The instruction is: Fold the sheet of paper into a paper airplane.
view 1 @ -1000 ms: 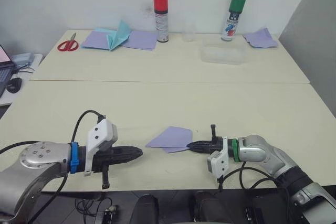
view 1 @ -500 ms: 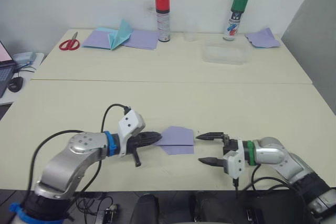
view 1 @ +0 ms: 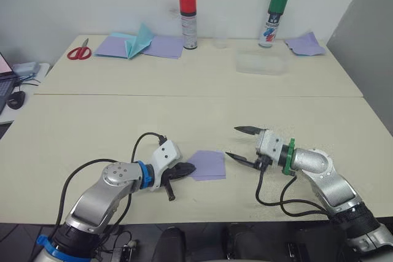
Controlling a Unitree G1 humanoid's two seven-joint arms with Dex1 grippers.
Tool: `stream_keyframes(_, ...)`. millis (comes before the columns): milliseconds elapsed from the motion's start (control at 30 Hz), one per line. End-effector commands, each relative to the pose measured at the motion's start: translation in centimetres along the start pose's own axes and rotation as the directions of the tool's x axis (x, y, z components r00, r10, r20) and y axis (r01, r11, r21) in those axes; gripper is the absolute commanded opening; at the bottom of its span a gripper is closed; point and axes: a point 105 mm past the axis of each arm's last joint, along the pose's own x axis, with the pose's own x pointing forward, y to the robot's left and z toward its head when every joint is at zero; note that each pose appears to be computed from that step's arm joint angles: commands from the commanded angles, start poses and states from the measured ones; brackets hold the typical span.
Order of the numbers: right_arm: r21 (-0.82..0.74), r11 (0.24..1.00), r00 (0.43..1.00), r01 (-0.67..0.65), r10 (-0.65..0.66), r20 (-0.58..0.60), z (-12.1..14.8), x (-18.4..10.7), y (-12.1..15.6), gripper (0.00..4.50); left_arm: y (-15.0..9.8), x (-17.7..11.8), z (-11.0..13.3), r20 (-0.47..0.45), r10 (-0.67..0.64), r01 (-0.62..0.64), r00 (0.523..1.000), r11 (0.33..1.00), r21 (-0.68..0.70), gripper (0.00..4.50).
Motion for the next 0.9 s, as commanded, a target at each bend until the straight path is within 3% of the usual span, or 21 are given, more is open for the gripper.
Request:
stream_keyframes(33, 0.081, 0.997, 1.000, -0.002, 0.003, -0.005, 0.8, -0.3, -0.3, 3.88, -0.7, 0.4, -0.9, -0.027, -0.021, 0.021, 0.999, 1.000, 0.000, 0.00)
stream_keyframes(133, 0.339, 0.940, 0.998, -0.024, 0.045, -0.054, -0.1, -0.4, 0.3, 3.88, -1.2, 0.4, -1.4, -0.048, -0.047, 0.048, 0.998, 0.999, 0.018, 0.00)
stream_keyframes(233, 0.575, 0.818, 0.993, -0.028, 0.087, -0.076, -0.2, -0.2, 0.7, 3.88, -1.4, 0.4, -1.7, -0.059, -0.056, 0.059, 0.997, 0.997, 0.056, 0.00)
stream_keyframes(333, 0.698, 0.715, 0.987, -0.037, 0.136, -0.087, -0.1, 0.0, 1.1, 3.88, -1.2, 0.4, -1.8, -0.050, -0.043, 0.048, 0.998, 0.995, 0.087, 0.00)
stream_keyframes(567, 0.845, 0.535, 0.958, -0.019, 0.253, -0.138, -1.0, 0.8, 2.3, 3.88, -1.3, 0.7, -1.8, -0.033, -0.048, 0.052, 0.998, 0.992, 0.116, 0.00)
stream_keyframes(733, 0.858, 0.514, 0.937, 0.023, 0.288, -0.198, -2.0, 1.5, 2.8, 3.88, -1.5, 0.8, -2.0, -0.040, -0.058, 0.063, 0.998, 0.989, 0.132, 0.00)
stream_keyframes(900, 0.885, 0.465, 0.937, 0.010, 0.304, -0.170, -1.7, 2.4, 3.1, 3.88, -1.5, 0.8, -2.0, -0.037, -0.057, 0.061, 0.998, 0.990, 0.129, 0.00)
